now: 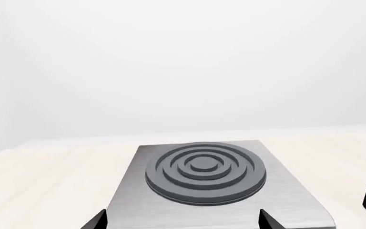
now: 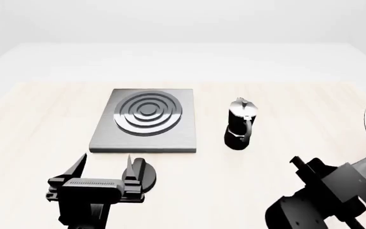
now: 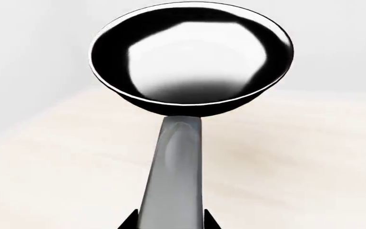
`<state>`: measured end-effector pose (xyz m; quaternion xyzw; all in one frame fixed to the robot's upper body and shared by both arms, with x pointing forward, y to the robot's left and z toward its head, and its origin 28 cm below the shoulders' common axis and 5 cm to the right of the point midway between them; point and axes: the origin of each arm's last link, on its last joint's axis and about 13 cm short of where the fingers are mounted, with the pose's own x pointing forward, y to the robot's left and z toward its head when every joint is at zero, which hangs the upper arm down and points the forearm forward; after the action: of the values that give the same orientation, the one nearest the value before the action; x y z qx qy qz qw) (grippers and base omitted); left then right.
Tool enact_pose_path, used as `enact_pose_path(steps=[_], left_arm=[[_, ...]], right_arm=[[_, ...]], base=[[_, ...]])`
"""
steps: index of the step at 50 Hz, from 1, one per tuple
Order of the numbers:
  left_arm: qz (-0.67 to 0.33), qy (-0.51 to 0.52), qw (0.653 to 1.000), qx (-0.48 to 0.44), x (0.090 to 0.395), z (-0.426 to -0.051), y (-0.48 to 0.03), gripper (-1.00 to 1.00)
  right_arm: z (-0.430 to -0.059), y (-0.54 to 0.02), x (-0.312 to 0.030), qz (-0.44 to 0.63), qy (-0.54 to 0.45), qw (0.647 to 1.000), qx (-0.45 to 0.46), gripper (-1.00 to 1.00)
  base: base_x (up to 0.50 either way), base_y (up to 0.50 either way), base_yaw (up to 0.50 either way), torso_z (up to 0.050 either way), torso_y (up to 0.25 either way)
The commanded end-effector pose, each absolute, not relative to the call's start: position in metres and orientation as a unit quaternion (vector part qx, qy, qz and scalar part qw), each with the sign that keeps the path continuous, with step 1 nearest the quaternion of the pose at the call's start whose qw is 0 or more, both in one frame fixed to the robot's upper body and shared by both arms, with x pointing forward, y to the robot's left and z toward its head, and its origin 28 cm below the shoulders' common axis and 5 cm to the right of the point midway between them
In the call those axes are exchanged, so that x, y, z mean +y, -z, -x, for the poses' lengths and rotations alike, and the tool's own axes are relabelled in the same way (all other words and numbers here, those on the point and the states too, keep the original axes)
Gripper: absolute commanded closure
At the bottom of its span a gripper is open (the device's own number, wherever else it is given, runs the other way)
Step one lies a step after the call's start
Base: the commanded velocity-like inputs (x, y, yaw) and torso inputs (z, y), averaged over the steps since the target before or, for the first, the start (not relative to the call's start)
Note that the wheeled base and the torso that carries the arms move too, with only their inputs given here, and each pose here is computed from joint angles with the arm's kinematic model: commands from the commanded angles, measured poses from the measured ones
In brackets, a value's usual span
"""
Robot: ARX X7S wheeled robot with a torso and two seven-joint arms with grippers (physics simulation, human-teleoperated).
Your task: Put the frying pan on the stove.
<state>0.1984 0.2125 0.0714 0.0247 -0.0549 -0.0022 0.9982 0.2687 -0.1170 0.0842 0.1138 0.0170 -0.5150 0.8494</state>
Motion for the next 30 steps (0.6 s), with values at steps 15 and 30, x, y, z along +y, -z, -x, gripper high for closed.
enact_pose_path(steps=[15, 30], left_arm=[[-0.030, 0.003, 0.998, -0.061, 0.212, -0.199, -0.078, -1.00], [-0.030, 0.003, 0.998, -0.061, 0.212, -0.199, -0.078, -1.00]], right_arm=[[-0.256, -0.116, -0.114, -0.100, 0.415, 0.902, -0.068, 1.00], [-0.247, -0.126, -0.107, -0.092, 0.370, 0.920, -0.093, 1.00]], base=[[0.00, 0.00, 0.00, 0.000, 0.001], [0.00, 0.00, 0.00, 0.001, 0.001]])
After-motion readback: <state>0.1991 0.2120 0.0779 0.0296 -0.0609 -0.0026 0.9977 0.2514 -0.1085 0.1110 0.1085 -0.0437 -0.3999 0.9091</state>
